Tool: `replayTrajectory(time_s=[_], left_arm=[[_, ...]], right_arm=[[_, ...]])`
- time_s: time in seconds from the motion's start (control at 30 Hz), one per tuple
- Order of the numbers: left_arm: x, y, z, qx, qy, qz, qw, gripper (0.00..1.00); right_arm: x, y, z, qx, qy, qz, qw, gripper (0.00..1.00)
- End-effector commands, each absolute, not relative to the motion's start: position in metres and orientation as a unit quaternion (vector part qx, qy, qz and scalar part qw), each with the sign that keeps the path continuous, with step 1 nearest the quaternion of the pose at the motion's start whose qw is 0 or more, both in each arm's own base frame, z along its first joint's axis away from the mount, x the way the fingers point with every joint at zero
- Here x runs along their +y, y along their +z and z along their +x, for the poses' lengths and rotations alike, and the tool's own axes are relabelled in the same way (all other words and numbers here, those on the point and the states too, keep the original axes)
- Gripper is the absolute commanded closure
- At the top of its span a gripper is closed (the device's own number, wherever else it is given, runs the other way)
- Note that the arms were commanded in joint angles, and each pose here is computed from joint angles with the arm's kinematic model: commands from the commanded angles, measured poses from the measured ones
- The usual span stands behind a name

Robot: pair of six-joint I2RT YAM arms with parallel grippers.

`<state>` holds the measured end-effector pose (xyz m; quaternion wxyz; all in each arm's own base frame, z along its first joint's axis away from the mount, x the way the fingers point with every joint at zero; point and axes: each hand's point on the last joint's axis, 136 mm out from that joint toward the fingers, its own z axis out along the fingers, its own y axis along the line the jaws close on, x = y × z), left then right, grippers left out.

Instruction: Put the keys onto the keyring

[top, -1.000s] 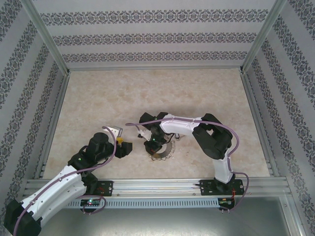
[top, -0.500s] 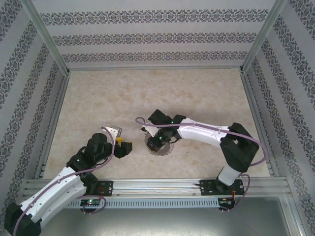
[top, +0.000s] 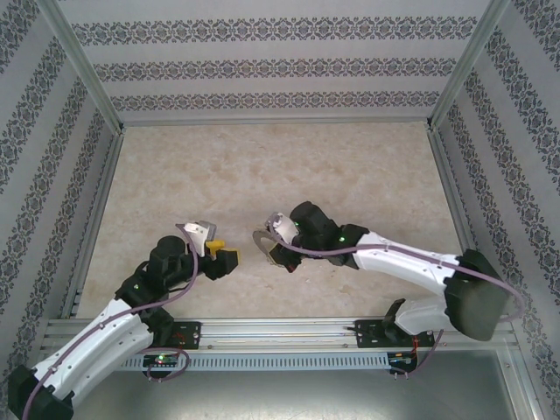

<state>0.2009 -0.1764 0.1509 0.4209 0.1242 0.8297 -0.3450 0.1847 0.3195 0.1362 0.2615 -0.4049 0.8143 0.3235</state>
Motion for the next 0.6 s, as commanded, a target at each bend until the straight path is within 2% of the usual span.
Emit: replayTrajectory(time_s=[0.0,0.27,0.57], left_arm=[[-0.186,0.175,0.207,0.812,-0.393,0.095,0.421,0.28],[-0.2,0.189,0.215,0.803,-0.458,0.026,0.381,0.2],[-0.189,0.164,0.224,0.848,-0.418,-0.06,0.322,0.19]], right_arm=[[0.331,0.165,0.189,0.755,0.341,-0.436,0.351,1.0],[0.337,0.17,0.183,0.695,0.347,-0.472,0.417,1.0],[0.345,0.161,0.178,0.65,0.333,-0.485,0.481,1.0]])
